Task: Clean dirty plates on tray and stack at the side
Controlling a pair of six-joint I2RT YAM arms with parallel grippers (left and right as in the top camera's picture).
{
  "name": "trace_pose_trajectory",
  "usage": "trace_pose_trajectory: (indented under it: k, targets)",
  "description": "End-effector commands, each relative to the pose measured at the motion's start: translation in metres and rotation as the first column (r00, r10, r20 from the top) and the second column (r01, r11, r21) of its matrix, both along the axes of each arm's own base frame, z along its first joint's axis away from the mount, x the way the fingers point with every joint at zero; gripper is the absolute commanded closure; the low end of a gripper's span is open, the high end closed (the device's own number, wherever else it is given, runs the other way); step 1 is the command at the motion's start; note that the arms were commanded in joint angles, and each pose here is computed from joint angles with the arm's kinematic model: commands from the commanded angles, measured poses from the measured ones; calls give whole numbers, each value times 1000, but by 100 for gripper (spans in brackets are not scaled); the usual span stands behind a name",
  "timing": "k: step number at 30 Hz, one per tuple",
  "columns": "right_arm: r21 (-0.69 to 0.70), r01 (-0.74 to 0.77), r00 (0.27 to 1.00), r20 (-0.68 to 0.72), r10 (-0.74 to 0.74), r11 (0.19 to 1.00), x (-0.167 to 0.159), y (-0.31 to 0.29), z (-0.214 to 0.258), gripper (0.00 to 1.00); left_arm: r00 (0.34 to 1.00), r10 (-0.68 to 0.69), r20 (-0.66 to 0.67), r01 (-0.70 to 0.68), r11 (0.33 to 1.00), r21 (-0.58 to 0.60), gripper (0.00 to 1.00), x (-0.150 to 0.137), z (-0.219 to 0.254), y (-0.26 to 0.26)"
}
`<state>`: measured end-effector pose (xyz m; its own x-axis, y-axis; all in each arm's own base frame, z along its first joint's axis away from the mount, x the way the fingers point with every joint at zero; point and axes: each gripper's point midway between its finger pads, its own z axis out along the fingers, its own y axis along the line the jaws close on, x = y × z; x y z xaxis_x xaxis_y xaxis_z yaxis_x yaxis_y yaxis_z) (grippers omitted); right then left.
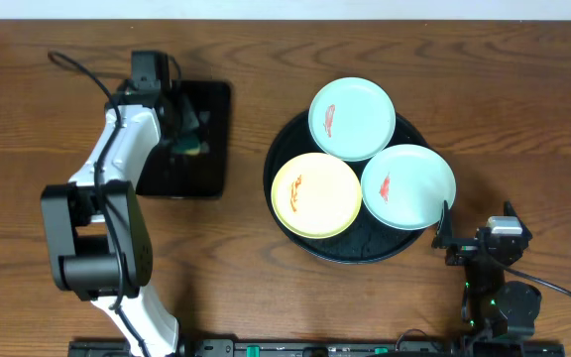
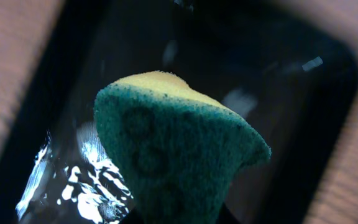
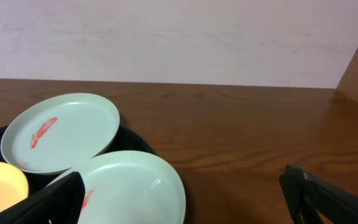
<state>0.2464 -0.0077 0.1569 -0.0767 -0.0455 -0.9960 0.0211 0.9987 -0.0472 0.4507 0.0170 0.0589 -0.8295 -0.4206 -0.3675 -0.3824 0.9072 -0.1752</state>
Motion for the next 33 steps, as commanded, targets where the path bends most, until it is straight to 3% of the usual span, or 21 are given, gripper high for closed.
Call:
trace_pose_trajectory:
  k: [1,6,9,14,18,23,29,33]
  targets:
    - [-13,6,1000,0,-6,1000,0,-1,0,1,989,72,130,-49,984,-171,93,17,54,-2]
    - [-12,6,1000,0,-6,1000,0,-1,0,1,971,107,213,10,874,-485,93,17,110,-19]
    - [-13,6,1000,0,-6,1000,0,-1,0,1,958,182,222,-16,806,-592,92,19,131,-11]
    - [-13,6,1000,0,-6,1000,0,-1,0,1,948,250,198,-83,793,-604,93,20,124,14]
    - [-12,6,1000,0,-6,1000,0,-1,0,1,963,235,133,-114,799,-591,92,20,89,17]
    - [-13,6,1000,0,-6,1000,0,-1,0,1,982,190,6,-139,738,-660,93,15,45,-1]
    - [-13,6,1000,0,-6,1000,0,-1,0,1,980,173,102,-43,677,-735,93,26,84,-11]
    - [-13,6,1000,0,-6,1000,0,-1,0,1,961,180,211,24,704,-710,93,24,131,-9]
